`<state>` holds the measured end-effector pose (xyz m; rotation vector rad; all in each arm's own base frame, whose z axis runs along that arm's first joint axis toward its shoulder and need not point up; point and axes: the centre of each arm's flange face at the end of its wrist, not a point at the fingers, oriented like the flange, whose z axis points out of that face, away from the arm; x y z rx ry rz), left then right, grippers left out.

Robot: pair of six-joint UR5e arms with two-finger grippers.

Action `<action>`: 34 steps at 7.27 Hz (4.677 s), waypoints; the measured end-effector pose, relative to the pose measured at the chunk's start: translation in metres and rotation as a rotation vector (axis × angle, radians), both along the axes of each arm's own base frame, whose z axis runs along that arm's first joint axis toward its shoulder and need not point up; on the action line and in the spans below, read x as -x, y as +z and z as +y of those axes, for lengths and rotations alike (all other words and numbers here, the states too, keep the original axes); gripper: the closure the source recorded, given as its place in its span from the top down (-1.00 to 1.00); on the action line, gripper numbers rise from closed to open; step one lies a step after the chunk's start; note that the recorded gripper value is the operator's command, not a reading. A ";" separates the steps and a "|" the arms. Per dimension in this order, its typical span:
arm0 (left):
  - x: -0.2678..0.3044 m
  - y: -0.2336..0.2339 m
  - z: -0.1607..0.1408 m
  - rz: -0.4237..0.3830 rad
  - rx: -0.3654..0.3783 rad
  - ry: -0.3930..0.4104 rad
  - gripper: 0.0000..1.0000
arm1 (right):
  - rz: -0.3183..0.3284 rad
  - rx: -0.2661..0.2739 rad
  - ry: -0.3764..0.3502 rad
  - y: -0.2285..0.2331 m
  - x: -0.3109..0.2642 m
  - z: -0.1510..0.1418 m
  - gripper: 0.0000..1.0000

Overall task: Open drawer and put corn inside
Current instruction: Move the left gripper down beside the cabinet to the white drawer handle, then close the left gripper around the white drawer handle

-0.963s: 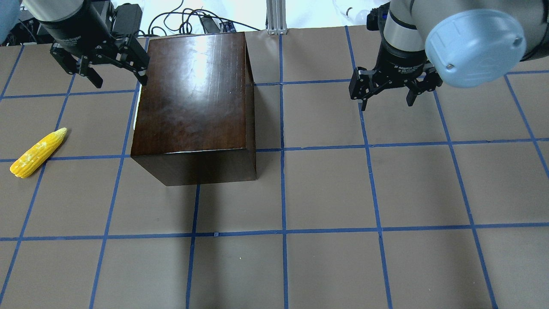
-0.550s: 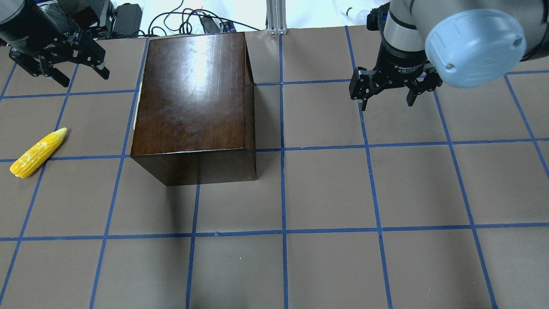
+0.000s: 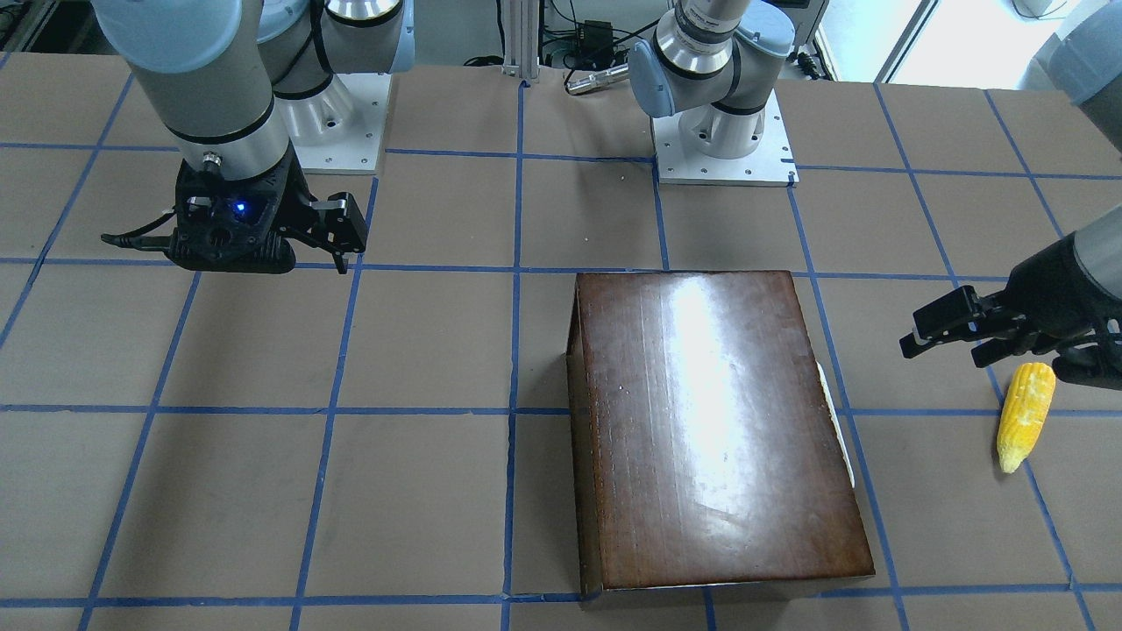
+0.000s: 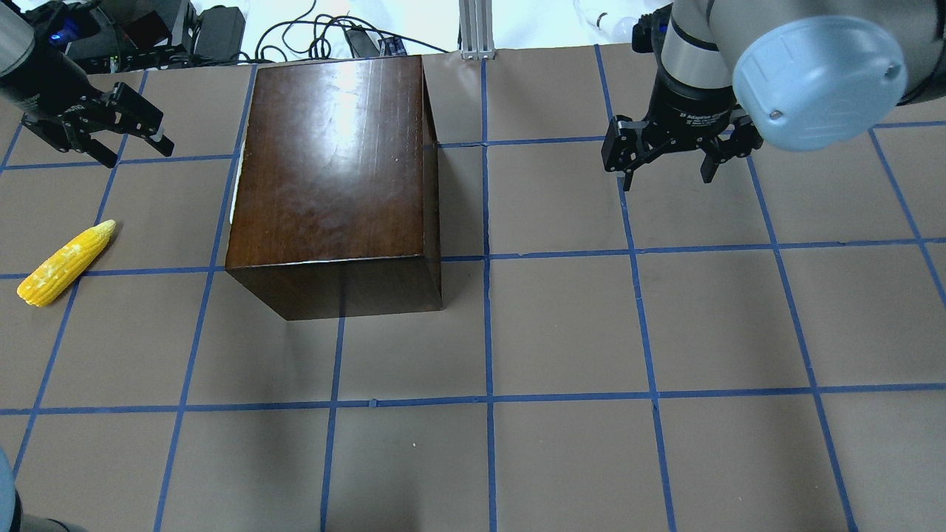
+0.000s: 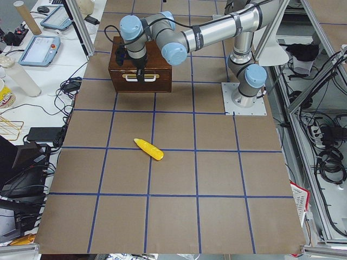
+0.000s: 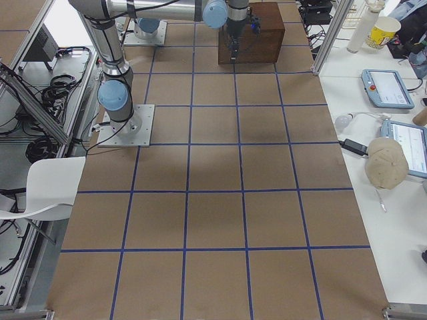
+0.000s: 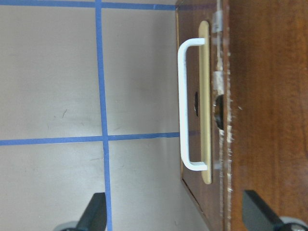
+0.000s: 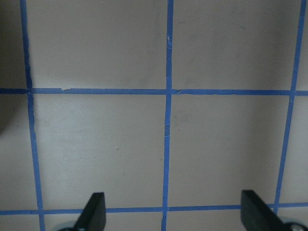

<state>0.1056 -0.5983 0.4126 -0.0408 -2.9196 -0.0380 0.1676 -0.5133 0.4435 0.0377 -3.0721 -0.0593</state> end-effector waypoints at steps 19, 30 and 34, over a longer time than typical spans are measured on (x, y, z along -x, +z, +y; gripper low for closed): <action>0.020 -0.135 -0.032 0.253 0.041 -0.022 1.00 | -0.001 -0.001 0.000 -0.001 0.000 0.000 1.00; 0.011 -0.149 -0.034 0.230 0.029 -0.023 1.00 | -0.002 0.000 0.000 0.000 0.000 0.000 1.00; 0.010 -0.152 -0.036 0.226 0.028 -0.025 1.00 | -0.001 -0.001 0.000 0.000 0.000 0.000 1.00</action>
